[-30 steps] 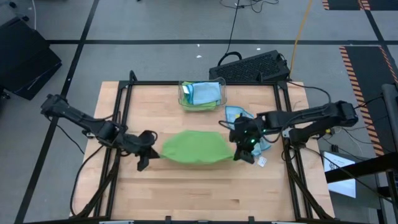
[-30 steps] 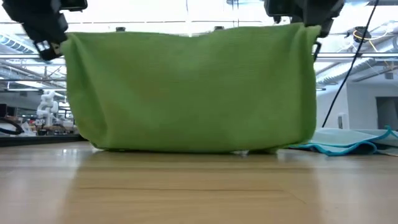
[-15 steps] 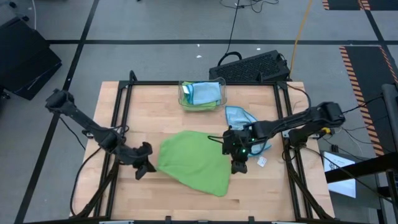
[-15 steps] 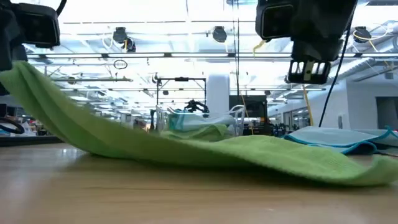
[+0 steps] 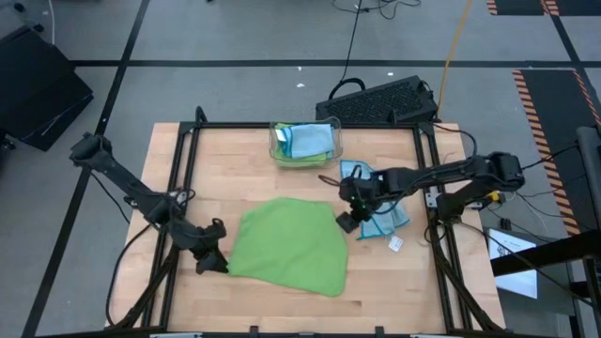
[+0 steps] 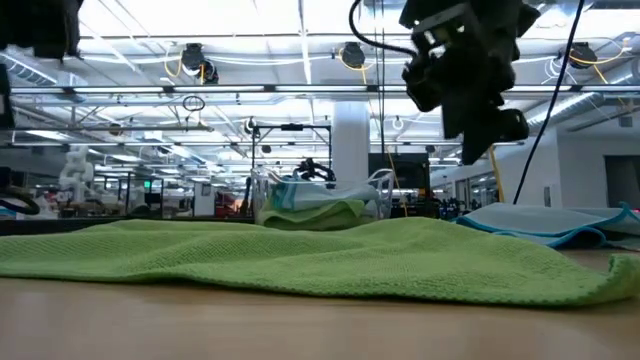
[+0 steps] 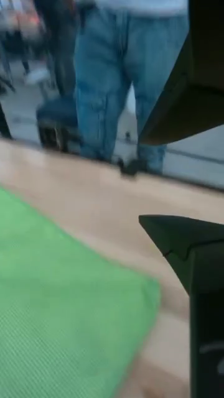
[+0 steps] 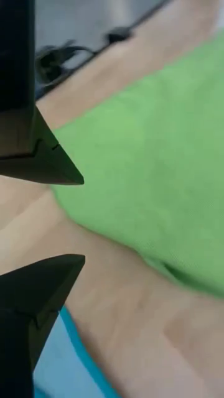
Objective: Fold microfiber towels
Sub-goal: Fold the green microfiber cloth
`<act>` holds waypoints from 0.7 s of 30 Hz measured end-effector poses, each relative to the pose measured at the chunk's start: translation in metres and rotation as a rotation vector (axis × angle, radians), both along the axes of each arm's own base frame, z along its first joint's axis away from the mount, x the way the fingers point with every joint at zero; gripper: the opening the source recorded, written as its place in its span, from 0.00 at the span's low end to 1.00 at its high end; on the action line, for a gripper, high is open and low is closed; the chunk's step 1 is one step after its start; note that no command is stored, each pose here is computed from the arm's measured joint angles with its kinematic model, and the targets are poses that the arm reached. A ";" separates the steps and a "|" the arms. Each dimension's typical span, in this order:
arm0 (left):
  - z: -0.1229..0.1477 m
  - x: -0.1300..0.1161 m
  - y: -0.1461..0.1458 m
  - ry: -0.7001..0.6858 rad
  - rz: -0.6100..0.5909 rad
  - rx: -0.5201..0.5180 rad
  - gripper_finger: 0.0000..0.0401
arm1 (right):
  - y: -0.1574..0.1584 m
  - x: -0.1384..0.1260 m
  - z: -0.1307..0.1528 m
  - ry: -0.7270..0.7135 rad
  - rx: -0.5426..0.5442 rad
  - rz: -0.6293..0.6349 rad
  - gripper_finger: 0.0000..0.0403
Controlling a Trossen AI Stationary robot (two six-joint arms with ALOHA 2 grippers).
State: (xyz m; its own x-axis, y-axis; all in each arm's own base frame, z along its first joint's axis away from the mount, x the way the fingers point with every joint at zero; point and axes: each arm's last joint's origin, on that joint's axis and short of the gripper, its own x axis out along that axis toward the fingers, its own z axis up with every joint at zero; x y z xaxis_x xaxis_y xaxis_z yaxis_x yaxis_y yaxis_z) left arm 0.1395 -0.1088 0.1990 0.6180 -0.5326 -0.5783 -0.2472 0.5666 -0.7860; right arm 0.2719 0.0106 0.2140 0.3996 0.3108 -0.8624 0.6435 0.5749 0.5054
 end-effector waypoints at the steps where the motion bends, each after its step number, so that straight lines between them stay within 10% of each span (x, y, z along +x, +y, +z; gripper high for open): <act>1: 0.007 0.001 0.001 -0.021 0.004 -0.007 0.50 | -0.004 0.001 -0.001 0.008 -0.004 -0.045 0.47; 7: 0.036 0.020 0.025 -0.179 0.164 0.233 0.46 | -0.034 0.010 -0.017 0.061 -0.042 -0.264 0.47; 13: -0.004 0.047 0.052 -0.054 0.185 0.559 0.34 | -0.044 0.030 -0.039 0.015 -0.080 -0.258 0.43; 21: -0.055 0.068 0.072 0.217 0.067 0.601 0.19 | -0.023 0.045 -0.054 -0.024 -0.026 -0.190 0.25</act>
